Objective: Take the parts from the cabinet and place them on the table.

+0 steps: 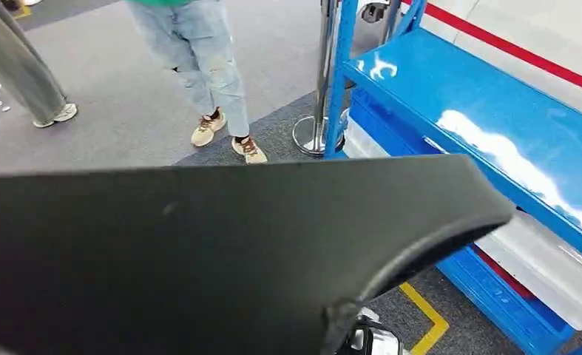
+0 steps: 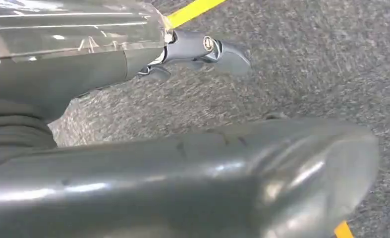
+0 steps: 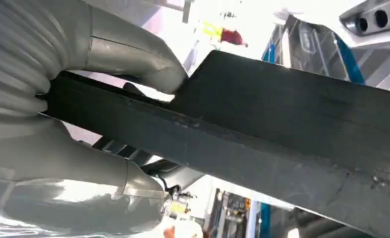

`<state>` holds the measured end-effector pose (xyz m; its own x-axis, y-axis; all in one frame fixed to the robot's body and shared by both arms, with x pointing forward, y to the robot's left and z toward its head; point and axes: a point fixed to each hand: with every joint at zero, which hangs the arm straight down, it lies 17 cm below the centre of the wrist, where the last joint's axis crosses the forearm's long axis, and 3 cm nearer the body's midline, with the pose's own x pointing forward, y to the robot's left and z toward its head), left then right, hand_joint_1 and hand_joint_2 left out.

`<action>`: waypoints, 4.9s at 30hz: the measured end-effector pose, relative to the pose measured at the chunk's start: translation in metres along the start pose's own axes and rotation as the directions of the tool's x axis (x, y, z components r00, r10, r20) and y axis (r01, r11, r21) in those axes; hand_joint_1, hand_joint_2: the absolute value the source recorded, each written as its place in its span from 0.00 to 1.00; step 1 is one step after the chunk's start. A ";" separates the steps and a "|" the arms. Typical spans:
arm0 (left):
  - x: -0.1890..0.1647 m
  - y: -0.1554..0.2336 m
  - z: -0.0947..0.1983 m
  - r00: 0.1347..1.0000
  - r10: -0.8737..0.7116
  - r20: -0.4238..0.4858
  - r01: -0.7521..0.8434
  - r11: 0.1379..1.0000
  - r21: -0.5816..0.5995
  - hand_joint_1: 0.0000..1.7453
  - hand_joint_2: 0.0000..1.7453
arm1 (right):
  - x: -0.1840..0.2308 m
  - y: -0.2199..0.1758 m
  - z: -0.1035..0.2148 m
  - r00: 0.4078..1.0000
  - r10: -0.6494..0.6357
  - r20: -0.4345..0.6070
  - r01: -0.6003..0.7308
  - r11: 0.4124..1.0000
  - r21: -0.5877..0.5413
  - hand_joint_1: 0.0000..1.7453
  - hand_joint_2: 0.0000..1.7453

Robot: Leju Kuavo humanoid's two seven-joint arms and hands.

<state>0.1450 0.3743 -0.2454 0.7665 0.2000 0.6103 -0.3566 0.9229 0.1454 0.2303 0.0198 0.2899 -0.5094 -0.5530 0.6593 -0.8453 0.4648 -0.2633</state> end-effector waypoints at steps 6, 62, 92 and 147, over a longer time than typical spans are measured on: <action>0.000 0.000 0.000 1.000 -0.002 -0.001 0.002 1.000 0.001 0.00 0.00 | 0.001 0.001 0.000 1.000 -0.001 0.001 0.001 1.000 0.005 0.95 1.00; -0.021 0.002 0.008 0.990 0.128 -0.052 -0.122 0.987 0.099 0.00 0.00 | -0.004 0.026 -0.037 0.991 -0.134 0.023 0.130 0.985 0.111 0.95 1.00; -0.004 -0.003 0.002 1.000 0.000 -0.003 0.000 1.000 0.000 0.00 0.00 | -0.018 0.019 0.004 0.997 -0.043 -0.056 0.046 0.998 0.037 0.95 1.00; -0.028 0.037 0.002 0.993 -0.001 -0.122 0.012 0.996 0.084 0.00 0.00 | -0.026 0.011 0.017 0.995 -0.061 -0.082 0.064 0.997 0.041 0.95 1.00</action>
<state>0.1088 0.4019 -0.2557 0.8263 0.2373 0.5108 -0.3913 0.8942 0.2176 0.2313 0.0272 0.2577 -0.4422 -0.5218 0.7295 -0.8823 0.3993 -0.2491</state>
